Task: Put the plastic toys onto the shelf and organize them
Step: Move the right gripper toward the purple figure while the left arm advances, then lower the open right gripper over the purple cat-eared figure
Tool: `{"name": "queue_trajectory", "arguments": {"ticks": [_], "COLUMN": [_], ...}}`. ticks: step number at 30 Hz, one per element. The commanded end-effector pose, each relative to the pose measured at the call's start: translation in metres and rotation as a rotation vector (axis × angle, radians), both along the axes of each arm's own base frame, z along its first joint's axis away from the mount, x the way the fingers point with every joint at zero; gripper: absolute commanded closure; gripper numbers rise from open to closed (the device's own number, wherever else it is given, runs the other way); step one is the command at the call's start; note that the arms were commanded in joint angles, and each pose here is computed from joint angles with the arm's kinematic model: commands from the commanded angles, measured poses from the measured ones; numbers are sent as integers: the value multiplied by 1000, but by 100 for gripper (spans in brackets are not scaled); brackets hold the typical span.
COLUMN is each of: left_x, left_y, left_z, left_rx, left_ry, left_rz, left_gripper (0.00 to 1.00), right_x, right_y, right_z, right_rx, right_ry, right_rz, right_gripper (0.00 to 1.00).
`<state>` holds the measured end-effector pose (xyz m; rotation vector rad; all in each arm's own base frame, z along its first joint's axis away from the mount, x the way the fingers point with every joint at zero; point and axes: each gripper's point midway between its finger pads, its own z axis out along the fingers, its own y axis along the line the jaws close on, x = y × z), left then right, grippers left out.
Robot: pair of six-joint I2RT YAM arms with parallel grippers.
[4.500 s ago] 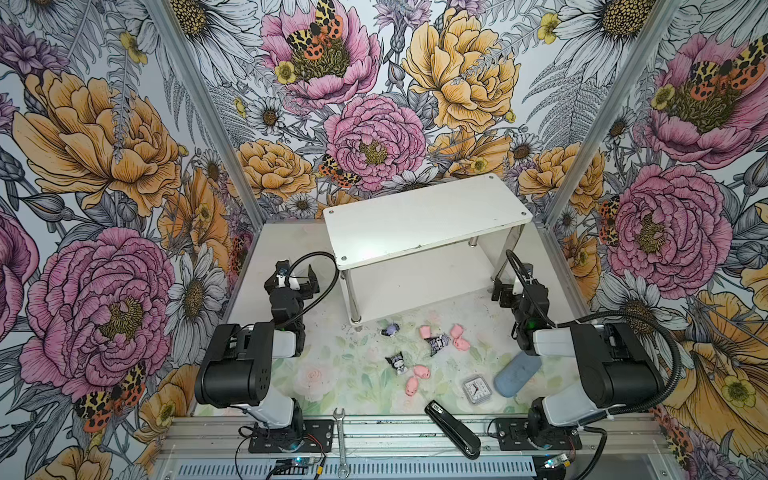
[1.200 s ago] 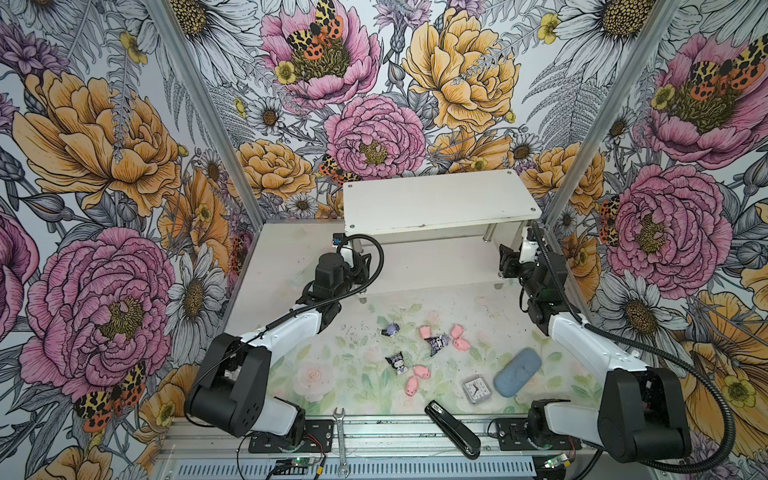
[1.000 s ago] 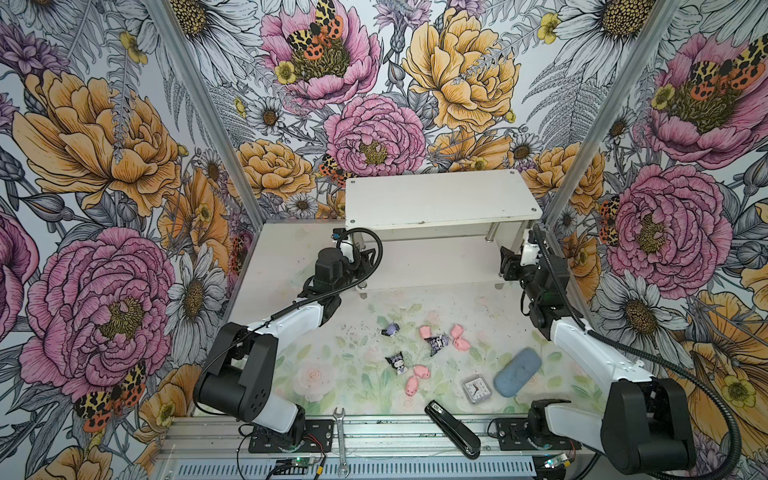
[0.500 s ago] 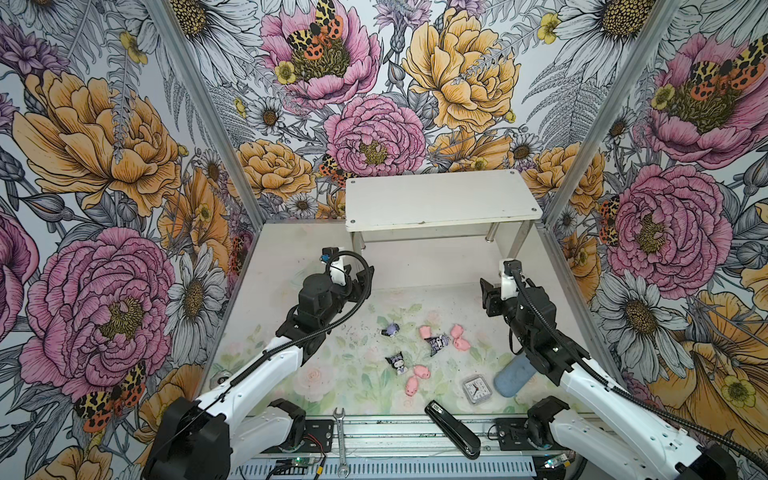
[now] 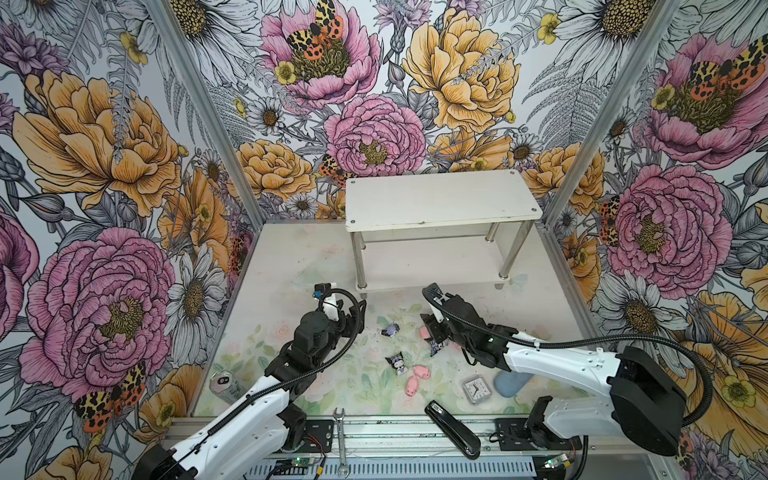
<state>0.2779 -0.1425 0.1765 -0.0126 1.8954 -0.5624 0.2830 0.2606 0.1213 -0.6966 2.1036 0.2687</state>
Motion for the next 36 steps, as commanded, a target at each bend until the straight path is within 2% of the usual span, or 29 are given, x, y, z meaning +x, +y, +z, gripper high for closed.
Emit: {"name": "queue_trajectory", "arguments": {"ticks": [1,5,10,21,36], "left_x": [-2,-3,-1,15,27], "left_y": [7,6,5,-5,-7], "left_z": [-11,-20,-24,-47,-48], "left_rx": [1,22,20,-41,-49], "left_ry": [31,59,56,122,127], "left_rz": [42,30,22,-20,-29], "left_gripper": [23,22,20,26,26], "right_x": [5,-1,-1,12,9], "right_y": [42,65,75,97,115], "right_z": [17,-1,-14,-31,-58], "right_rx": [154,193,233,370,401], "right_ry": [21,118,176,283,385], "right_rz": [83,151,161,170,194], "right_gripper": [44,45,45,44,46]}}
